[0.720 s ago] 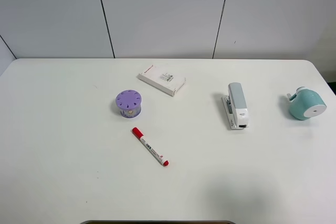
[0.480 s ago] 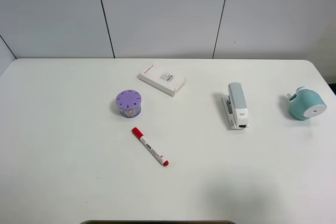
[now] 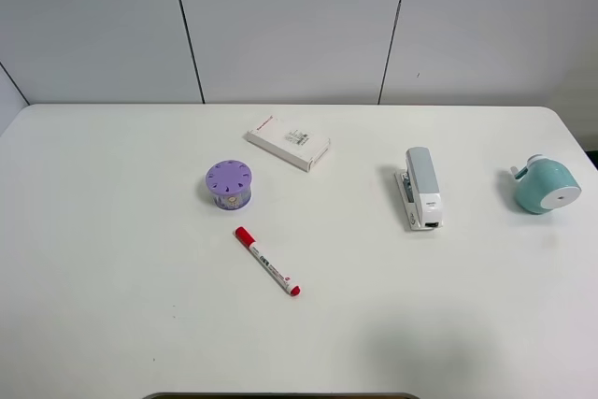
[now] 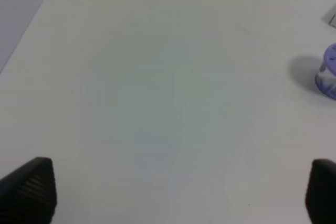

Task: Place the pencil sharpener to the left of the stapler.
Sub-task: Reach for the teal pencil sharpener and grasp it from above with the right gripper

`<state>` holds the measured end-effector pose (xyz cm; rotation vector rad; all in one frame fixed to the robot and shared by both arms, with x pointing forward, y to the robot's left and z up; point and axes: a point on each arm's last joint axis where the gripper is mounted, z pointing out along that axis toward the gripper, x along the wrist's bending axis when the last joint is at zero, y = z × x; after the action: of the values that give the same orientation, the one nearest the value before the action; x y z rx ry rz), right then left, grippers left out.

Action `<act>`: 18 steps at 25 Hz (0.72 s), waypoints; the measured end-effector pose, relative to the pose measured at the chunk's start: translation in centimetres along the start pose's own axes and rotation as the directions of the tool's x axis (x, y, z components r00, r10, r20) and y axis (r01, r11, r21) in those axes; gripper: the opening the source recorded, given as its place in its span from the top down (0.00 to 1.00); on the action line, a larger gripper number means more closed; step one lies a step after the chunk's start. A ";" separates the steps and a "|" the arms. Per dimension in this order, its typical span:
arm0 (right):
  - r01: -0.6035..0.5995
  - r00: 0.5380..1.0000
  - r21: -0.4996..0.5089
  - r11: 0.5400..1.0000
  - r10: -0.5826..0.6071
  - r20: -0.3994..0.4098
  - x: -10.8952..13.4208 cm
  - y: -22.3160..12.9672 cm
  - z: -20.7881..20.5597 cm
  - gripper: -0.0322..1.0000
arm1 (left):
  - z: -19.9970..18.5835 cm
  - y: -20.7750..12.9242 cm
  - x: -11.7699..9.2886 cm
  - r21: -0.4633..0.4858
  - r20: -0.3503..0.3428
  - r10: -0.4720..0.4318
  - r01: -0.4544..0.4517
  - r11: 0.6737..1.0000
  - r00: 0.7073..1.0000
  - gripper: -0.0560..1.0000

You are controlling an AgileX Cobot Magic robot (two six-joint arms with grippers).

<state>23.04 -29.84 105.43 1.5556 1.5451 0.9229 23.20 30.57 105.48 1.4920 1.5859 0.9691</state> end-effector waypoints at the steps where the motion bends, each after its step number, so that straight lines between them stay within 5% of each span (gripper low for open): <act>1: 0.000 1.000 0.000 1.000 0.000 0.000 0.0 0.0 0.0 0.05 | 0.0 0.0 0.0 0.000 0.000 0.000 0.000 1.000 1.000 0.04; 18: -0.032 0.998 -0.023 0.999 0.033 0.044 -0.4 0.2 0.0 0.05 | 0.0 0.0 0.0 0.000 0.000 0.000 0.000 1.000 1.000 0.04</act>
<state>23.13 -30.25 105.61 1.5788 1.4776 0.9145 23.20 30.57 105.48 1.4920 1.5859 0.9691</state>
